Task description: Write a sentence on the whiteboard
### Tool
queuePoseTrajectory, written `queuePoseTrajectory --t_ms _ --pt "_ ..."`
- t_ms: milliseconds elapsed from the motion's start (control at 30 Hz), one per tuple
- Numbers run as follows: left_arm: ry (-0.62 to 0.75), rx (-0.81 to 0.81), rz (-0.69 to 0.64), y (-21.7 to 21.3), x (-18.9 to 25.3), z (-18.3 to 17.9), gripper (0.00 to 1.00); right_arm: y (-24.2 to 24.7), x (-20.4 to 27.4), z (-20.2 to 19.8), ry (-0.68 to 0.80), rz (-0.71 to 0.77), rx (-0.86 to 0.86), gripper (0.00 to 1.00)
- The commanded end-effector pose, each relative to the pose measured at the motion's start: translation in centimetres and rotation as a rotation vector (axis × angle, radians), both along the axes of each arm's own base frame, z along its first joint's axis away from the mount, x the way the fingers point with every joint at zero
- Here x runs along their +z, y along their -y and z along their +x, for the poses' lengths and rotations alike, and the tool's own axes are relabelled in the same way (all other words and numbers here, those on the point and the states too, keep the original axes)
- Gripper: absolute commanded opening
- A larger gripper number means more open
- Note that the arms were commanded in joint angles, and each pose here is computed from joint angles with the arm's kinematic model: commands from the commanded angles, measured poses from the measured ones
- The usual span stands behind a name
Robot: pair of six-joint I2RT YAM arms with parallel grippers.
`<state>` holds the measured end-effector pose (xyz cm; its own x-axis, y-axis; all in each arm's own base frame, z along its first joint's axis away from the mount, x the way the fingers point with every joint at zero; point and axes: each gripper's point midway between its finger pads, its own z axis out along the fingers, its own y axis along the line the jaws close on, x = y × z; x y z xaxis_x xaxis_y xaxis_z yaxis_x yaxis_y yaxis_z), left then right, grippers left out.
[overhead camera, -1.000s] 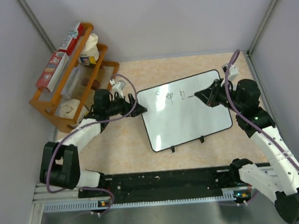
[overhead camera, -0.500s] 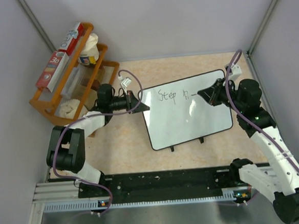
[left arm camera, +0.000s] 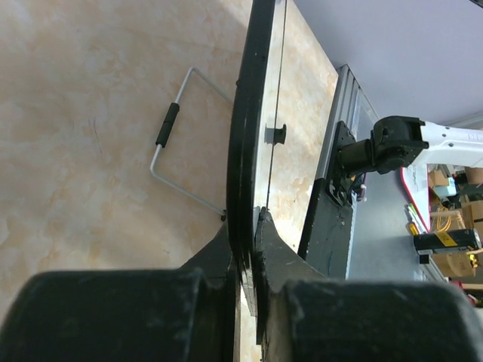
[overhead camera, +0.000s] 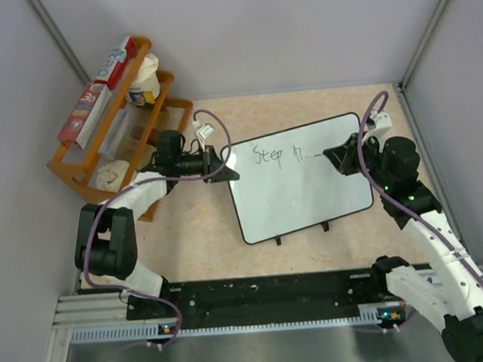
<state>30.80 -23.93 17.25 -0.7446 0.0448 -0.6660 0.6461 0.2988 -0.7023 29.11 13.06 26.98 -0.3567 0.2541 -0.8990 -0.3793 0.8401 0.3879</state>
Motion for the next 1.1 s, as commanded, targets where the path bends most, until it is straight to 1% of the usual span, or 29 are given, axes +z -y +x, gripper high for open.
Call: queuePoseTrajectory --t_ms 0,267,300,433,667,1067 --pt "0.122 0.020 0.146 -1.4 -3.9 1.0 0.00 0.4 2.4 1.1 0.117 0.022 -0.036 0.00" --pt "0.125 -0.001 0.133 -1.3 -4.3 0.7 0.00 -0.6 2.3 2.4 0.154 -0.045 -0.075 0.00" --pt "0.126 0.000 0.132 -1.3 -4.3 0.7 0.00 -0.7 2.9 2.6 0.177 -0.037 -0.079 0.00" --pt "0.126 0.004 0.138 -1.4 -4.7 0.7 0.00 -1.3 3.0 2.8 0.185 -0.044 -0.070 0.00" --pt "0.125 0.001 0.131 -1.4 -4.6 0.6 0.00 -0.6 2.8 3.3 0.190 -0.049 -0.120 0.00" --pt "0.129 0.000 0.131 -1.4 -4.6 0.6 0.00 -1.7 1.4 4.5 0.153 -0.051 -0.085 0.00"
